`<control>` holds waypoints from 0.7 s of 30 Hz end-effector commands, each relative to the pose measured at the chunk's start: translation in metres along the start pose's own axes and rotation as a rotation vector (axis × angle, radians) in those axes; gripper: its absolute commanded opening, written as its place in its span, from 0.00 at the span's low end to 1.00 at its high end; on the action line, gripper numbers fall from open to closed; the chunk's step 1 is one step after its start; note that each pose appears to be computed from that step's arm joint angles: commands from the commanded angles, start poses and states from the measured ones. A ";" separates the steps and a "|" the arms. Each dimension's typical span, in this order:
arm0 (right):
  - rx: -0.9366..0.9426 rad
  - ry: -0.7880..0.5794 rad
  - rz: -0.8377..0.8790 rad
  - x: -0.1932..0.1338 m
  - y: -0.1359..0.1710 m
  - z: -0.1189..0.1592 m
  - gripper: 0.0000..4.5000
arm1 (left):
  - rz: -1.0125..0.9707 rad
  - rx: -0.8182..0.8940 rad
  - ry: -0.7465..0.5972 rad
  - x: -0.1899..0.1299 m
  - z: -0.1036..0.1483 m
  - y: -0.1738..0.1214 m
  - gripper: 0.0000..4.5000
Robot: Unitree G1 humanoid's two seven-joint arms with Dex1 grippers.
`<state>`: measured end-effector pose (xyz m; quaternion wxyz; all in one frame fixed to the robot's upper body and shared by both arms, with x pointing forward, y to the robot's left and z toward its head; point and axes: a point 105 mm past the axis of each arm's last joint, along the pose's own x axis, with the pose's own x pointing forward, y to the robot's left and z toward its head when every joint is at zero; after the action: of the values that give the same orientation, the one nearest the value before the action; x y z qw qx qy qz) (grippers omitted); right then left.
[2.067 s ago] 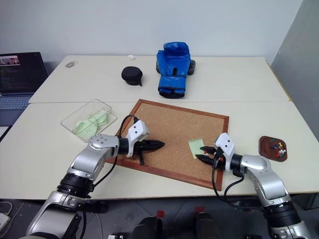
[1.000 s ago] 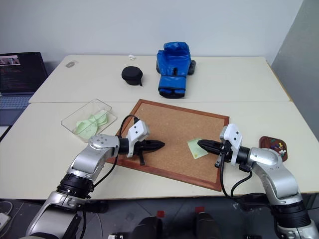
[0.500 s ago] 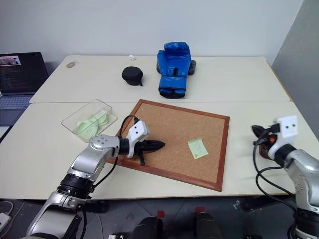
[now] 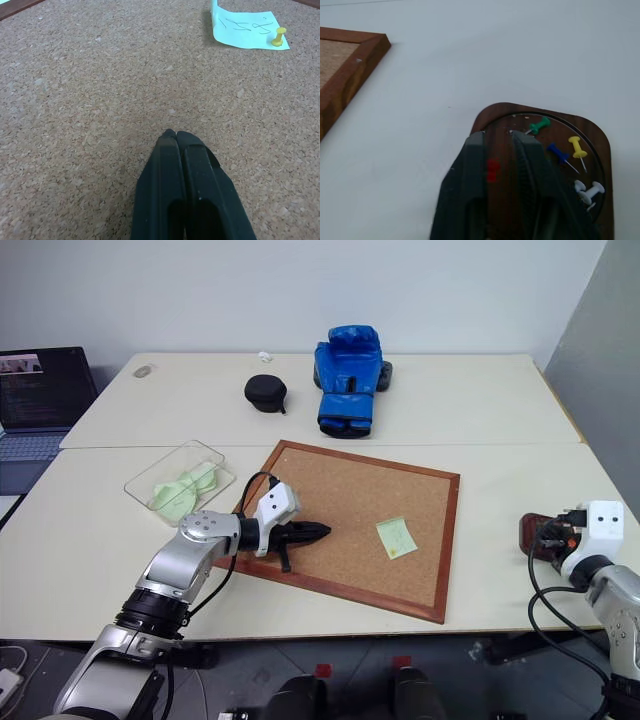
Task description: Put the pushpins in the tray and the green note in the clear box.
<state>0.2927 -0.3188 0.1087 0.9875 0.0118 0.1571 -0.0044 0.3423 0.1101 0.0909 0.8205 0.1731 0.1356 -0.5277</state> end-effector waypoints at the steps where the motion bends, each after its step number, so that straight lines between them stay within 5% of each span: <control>1: -0.034 -0.051 -0.035 0.000 -0.008 0.015 0.46 | -0.013 0.002 0.035 0.005 -0.006 -0.003 0.00; 10: -0.046 -0.103 0.004 0.001 -0.004 0.028 0.80 | -0.012 0.002 0.033 0.004 -0.006 -0.003 0.00; 14: -0.232 -0.169 0.331 -0.008 0.055 0.041 0.80 | -0.012 0.004 0.033 0.004 -0.006 -0.003 0.00; 21: -0.443 -0.171 0.843 -0.034 0.151 0.025 0.80 | -0.007 0.007 0.031 0.004 -0.005 0.000 0.00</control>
<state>0.2817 -0.1981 0.1408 0.9251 -0.1152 0.0745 0.3541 0.3432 0.1094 0.0909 0.8201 0.1745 0.1336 -0.5284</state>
